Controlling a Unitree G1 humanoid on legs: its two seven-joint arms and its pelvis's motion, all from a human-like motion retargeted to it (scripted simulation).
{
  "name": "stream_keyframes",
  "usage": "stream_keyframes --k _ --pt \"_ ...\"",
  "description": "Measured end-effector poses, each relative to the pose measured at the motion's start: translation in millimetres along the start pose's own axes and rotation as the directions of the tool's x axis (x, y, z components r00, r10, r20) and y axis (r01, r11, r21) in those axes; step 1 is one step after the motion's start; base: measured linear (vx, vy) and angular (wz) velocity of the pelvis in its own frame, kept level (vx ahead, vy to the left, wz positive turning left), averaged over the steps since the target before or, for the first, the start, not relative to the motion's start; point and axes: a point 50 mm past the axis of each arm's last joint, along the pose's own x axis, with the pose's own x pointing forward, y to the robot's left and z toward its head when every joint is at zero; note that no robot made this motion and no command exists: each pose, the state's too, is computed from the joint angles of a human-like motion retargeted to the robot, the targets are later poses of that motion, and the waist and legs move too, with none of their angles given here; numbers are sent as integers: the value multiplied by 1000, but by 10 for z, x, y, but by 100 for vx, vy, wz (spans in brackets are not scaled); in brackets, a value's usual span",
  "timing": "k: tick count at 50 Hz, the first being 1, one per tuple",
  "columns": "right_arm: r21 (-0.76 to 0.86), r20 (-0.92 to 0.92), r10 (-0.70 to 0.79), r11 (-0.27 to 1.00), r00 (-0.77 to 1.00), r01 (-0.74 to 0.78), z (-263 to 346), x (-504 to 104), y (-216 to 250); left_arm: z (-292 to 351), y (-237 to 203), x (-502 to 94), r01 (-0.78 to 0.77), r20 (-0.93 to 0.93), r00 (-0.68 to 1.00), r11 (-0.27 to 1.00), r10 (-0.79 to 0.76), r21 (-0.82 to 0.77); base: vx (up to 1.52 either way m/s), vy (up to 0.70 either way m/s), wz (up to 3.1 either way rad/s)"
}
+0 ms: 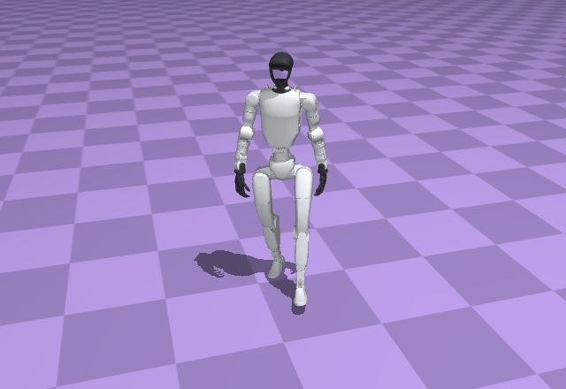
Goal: Walk
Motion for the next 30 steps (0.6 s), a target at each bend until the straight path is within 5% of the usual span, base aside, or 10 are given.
stream_keyframes --k 20,30 --pt "122 -113 17 993 993 -3 -501 -147 111 1449 353 -106 -138 382 922 979 71 152 36 11 -15" --pt "117 -89 9 993 996 1 -449 -131 106 1575 232 -121 -134 432 902 963 20 234 31 -4 24"
